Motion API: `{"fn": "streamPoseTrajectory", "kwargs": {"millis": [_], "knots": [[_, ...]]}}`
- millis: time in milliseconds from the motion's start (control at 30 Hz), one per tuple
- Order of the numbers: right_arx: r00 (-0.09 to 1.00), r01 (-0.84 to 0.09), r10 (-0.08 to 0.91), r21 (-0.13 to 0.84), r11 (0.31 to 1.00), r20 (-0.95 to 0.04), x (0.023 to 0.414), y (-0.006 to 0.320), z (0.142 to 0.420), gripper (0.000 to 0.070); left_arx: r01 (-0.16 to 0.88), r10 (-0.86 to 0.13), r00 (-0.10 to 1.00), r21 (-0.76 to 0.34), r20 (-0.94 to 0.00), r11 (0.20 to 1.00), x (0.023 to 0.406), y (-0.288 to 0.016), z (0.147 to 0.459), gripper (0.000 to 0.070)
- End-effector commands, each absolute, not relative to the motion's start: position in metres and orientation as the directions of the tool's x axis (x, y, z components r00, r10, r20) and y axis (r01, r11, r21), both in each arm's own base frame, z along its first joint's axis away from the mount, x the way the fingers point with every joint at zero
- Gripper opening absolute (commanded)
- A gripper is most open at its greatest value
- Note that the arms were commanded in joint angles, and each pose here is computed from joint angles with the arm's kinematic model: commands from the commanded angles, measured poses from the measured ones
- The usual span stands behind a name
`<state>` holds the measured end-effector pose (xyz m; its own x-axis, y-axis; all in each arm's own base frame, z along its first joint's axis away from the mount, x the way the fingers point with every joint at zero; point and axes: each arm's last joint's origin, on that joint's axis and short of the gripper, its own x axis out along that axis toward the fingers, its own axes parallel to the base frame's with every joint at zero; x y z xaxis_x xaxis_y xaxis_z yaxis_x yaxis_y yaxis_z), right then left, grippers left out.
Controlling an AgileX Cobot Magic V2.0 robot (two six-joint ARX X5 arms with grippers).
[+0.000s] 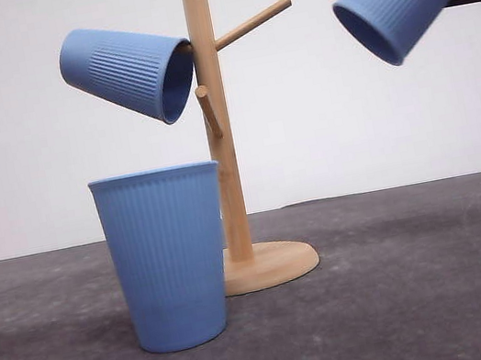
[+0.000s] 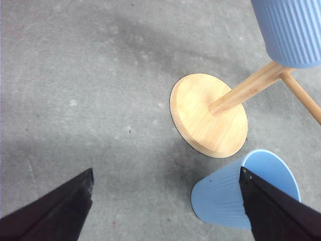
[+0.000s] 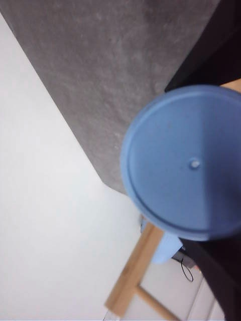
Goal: Place three cups
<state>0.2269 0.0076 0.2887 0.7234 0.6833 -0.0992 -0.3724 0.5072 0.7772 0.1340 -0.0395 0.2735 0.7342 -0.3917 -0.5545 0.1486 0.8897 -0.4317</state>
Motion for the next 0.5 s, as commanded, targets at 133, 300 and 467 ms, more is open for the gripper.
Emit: {"fn": "streamPoseTrajectory", "kwargs": {"millis": [133,300,467], "knots": [[0.708,-0.414,0.704,0.768,0.488,-0.065,0.249,0.013,0.310,0.0379,0.163,-0.390,0.746,-0.421,-0.539,0.892,0.135,-0.040,0.278,0.0550],[0.668,-0.453,0.742,0.759,0.468,-0.059,0.261,0.027,0.318,0.0379,0.164,-0.391,0.748,-0.421,-0.536,0.892,0.136,-0.040,0.278,0.0550],[0.623,-0.471,0.778,0.757,0.452,-0.077,0.270,0.048,0.312,0.0379,0.165,-0.391,0.750,-0.421,-0.534,0.892,0.136,-0.040,0.278,0.0550]]}}
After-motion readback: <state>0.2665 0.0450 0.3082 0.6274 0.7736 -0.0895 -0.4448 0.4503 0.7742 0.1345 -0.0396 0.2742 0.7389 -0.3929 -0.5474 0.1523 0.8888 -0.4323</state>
